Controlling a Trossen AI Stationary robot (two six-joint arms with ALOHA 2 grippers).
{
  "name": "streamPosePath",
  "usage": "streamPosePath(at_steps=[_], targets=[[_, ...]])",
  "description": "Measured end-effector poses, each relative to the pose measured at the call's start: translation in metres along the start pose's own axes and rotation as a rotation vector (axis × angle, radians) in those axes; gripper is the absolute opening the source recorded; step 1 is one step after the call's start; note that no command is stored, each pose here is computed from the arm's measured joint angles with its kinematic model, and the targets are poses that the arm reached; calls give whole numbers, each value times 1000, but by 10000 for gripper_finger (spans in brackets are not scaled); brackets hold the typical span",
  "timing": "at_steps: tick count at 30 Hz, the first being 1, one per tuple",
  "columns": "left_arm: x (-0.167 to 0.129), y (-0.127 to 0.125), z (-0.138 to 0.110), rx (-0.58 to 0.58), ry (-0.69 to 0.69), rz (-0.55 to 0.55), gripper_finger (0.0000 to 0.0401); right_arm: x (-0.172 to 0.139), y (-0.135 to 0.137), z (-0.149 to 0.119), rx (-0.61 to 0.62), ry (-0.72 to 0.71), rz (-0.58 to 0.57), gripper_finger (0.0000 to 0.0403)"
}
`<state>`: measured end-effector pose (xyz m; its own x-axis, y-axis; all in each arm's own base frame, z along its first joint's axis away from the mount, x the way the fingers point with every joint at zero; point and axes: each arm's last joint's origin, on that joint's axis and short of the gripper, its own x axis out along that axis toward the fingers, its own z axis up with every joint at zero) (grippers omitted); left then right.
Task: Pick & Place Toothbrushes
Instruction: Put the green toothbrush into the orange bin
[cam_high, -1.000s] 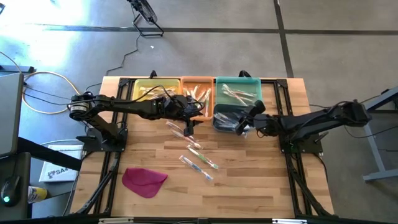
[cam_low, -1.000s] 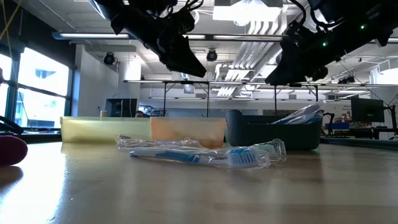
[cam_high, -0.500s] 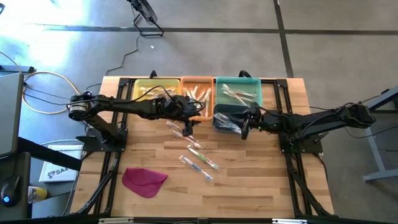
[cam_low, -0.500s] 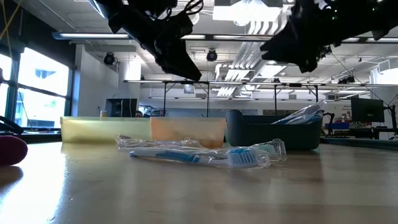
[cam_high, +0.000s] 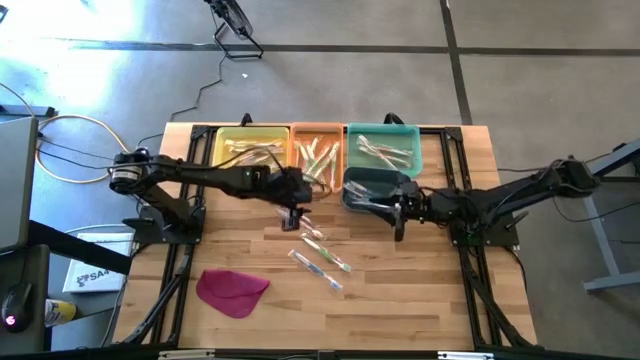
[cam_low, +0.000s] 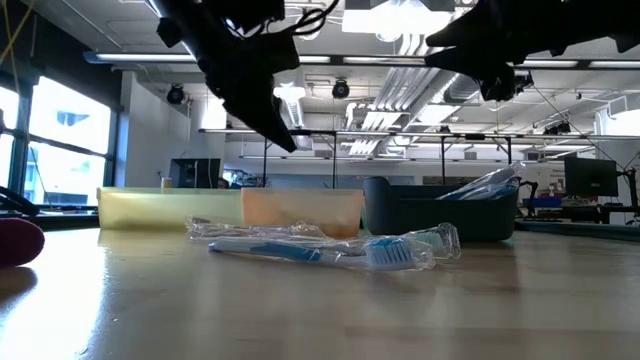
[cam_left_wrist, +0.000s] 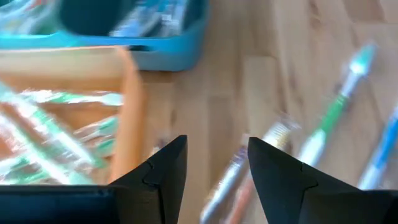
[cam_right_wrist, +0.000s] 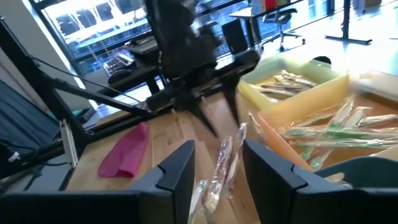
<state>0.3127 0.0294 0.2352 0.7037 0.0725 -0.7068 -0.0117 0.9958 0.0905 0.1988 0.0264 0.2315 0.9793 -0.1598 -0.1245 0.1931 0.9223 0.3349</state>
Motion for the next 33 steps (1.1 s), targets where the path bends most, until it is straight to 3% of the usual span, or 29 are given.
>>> streamPosePath(at_steps=[10,18,26,33], targets=[[-10,-31,6,181,-40,-6,163,-2,10,-6,-2,-20,-41,128],[-24,-29,15,178,-131,11,92,12,18,-15,13,-44,3,128],[-33,-29,-3,150,-232,21,10,30,29,-22,-22,-24,9,128],[-56,-28,-27,106,-362,32,9,51,46,-8,-117,46,-28,128]])
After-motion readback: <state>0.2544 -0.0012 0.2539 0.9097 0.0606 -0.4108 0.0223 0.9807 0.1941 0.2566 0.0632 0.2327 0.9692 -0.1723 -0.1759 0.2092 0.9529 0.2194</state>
